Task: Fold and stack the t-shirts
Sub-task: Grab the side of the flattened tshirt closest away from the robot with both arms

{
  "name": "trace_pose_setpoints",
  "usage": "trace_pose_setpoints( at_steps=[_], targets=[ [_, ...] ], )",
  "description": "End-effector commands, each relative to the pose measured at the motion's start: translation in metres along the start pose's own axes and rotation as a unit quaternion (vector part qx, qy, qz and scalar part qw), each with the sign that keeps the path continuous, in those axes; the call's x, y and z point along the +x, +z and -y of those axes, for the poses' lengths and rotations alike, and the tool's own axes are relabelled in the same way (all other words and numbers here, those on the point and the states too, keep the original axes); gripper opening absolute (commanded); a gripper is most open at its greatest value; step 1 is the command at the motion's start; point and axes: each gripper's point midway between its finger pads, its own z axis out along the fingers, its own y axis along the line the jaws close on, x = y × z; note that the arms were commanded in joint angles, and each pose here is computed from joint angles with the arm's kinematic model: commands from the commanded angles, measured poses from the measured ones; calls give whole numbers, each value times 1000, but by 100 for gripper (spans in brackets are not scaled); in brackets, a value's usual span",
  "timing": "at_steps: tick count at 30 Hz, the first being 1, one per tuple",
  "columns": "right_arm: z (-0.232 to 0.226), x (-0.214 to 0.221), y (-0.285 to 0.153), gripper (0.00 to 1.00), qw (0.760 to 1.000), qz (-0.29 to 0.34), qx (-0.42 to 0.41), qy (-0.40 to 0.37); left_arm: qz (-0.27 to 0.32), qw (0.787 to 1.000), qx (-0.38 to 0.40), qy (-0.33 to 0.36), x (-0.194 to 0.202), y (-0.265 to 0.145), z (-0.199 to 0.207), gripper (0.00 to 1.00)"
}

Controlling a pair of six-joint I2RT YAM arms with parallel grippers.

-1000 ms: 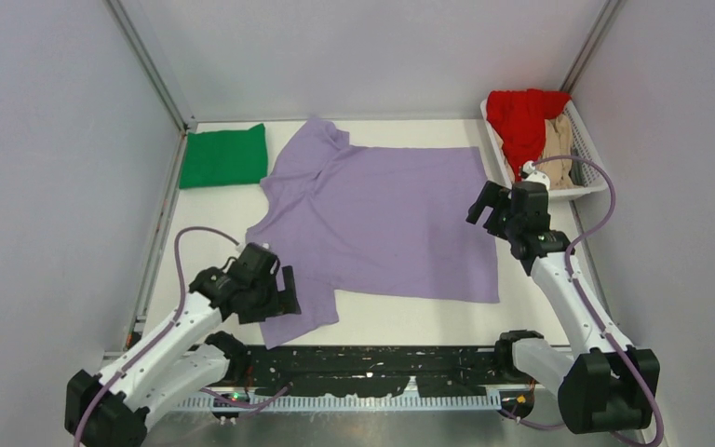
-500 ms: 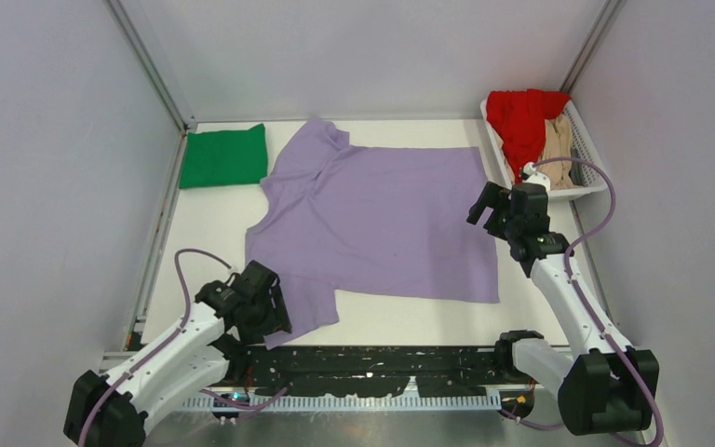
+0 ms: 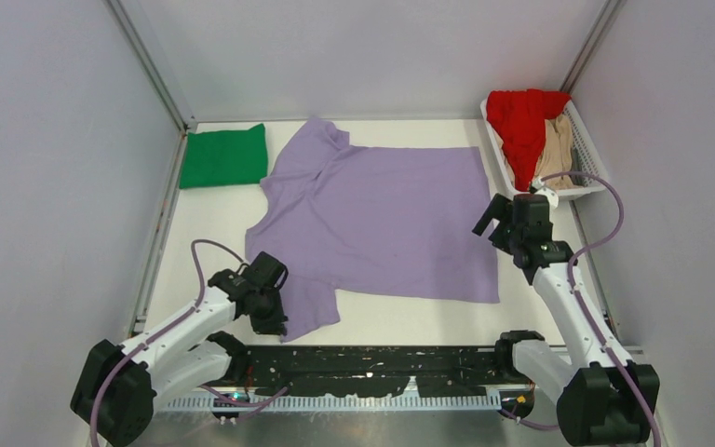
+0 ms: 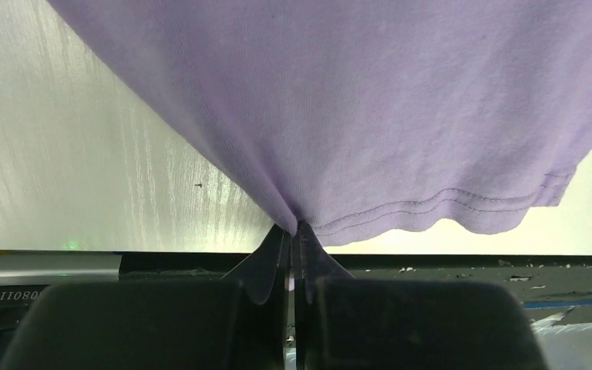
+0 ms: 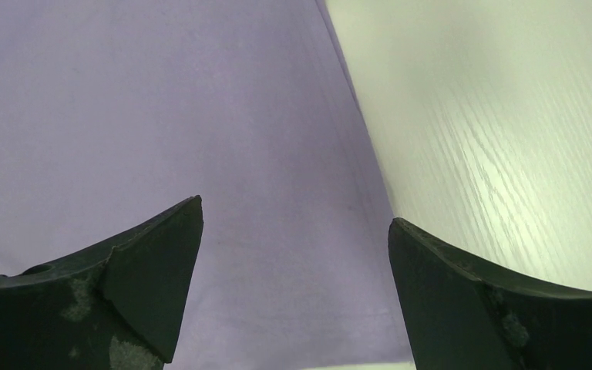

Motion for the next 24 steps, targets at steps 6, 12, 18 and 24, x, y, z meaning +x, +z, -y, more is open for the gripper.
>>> trace_pose_setpoints(
  at_steps=[6, 12, 18, 24],
  targets=[
    [56, 94, -30, 99, 987, -93, 88, 91, -1, 997, 52, 48, -1, -16, 19, 0],
    [73, 136, -32, 91, 974, -130, 120, 139, -36, 996, 59, 65, 12, -15, 17, 0],
    [80, 157, -29, 76, 968, -156, 131, 148, -38, 994, 71, 72, 14, -16, 21, 0],
    [72, 148, -18, 54, 972, -134, 111, 155, -41, 994, 72, 72, 17, -19, 19, 0]
  ],
)
